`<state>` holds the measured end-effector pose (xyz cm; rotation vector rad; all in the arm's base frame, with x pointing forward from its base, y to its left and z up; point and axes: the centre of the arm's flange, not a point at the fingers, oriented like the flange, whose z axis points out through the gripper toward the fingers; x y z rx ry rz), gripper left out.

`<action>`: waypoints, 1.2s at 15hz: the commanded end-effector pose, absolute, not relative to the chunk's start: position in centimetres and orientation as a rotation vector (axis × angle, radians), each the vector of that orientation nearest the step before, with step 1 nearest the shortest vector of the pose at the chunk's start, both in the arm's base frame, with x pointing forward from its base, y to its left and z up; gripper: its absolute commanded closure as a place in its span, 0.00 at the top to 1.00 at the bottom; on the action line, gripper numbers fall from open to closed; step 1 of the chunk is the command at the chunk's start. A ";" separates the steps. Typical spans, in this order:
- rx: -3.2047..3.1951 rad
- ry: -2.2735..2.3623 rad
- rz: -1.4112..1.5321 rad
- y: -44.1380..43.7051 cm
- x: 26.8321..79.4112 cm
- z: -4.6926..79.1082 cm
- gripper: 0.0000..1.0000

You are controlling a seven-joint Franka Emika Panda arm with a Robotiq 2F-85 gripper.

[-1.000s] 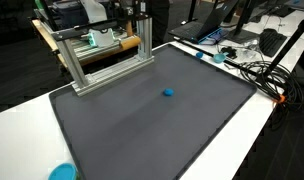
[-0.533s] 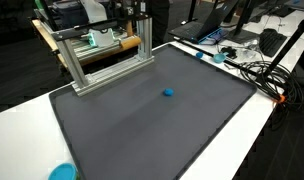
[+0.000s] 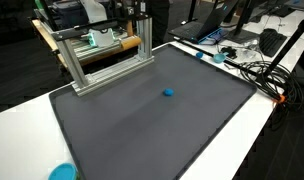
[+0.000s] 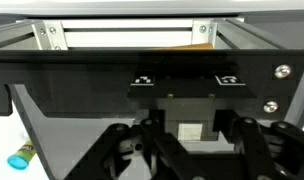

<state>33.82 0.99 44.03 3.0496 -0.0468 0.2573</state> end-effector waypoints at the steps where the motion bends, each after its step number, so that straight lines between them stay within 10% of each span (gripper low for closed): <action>1: 3.038 -0.064 0.286 1.1 33.1 43.6 0.33; 6: 3.009 -0.060 0.296 1.5 33.4 43.8 0.33; 7: 3.006 -0.057 0.291 1.5 33.4 43.8 0.83; 9: 3.003 -0.059 0.288 1.6 33.4 43.7 0.91; 10: 3.002 -0.054 0.293 1.7 33.3 43.7 0.47; 18: 3.019 -0.015 0.270 1.6 33.6 43.9 0.34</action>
